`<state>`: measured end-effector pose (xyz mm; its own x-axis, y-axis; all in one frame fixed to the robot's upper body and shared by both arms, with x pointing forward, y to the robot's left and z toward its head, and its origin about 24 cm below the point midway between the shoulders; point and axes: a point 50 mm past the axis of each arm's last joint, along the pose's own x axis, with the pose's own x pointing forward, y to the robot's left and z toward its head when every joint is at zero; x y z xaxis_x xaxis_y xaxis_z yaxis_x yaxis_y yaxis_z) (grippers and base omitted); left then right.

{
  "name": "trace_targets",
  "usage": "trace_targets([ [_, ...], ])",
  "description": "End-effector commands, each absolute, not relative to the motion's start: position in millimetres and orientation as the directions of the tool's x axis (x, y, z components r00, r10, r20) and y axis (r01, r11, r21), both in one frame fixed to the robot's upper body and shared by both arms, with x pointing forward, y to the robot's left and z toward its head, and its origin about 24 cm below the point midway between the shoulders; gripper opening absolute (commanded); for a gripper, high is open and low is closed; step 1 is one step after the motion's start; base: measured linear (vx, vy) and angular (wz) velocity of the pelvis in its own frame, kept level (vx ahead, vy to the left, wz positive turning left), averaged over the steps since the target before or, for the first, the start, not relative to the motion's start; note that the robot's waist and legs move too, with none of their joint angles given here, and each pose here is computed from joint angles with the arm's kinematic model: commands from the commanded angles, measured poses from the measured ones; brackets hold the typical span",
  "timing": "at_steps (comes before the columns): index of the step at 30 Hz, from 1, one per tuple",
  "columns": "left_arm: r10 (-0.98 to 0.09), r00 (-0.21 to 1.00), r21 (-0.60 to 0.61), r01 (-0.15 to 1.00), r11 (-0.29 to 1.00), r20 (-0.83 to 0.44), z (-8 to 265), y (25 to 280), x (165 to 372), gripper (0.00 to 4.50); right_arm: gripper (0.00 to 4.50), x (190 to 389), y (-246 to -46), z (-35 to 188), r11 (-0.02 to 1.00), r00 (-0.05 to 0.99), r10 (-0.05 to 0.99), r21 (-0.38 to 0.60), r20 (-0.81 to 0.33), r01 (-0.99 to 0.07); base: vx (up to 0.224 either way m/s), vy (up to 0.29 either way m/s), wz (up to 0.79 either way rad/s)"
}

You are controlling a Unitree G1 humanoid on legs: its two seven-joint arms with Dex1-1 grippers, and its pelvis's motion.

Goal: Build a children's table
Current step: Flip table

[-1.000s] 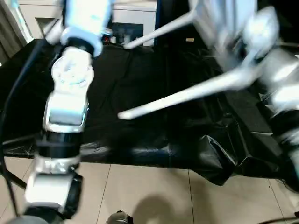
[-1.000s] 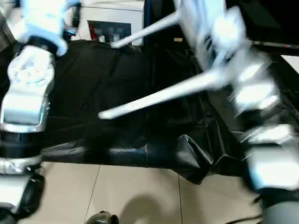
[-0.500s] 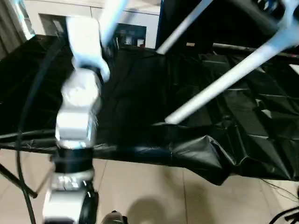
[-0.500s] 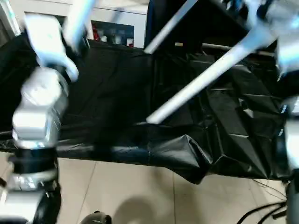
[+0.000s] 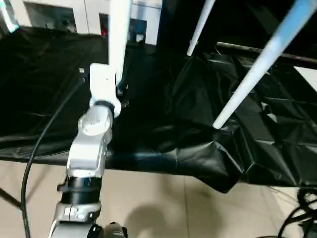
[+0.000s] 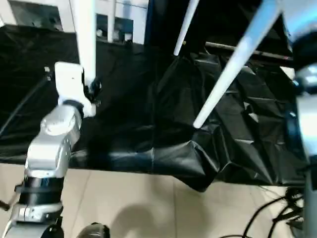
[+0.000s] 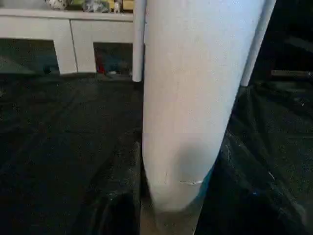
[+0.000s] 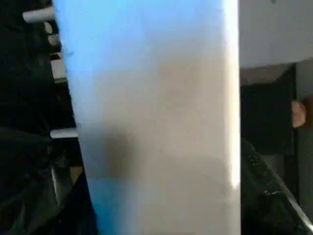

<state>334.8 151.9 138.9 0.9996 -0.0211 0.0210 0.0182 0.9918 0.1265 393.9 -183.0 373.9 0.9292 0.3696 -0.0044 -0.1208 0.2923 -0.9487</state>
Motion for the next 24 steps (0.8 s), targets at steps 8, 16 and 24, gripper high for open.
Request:
trace_targets([
  [8,0.083,0.993,0.177,-0.067,0.982,-0.088,104,181,325,1.58,1.93,397.7,-189.3,362,0.296,0.914,0.379,-0.917,-0.144,-0.267,0.0,0.0,0.0],
  [16,0.004,0.996,0.178,0.013,0.984,-0.095,105,177,322,2.26,3.06,395.2,-184.6,362,0.273,0.883,0.433,-0.907,-0.18,-0.319,0.0,0.0,0.0],
  [24,0.071,0.994,0.223,-0.052,0.974,-0.081,110,193,321,2.78,3.7,392.5,-178.9,360,0.268,0.843,0.512,-0.903,-0.162,-0.336,0.0,0.0,0.0],
])
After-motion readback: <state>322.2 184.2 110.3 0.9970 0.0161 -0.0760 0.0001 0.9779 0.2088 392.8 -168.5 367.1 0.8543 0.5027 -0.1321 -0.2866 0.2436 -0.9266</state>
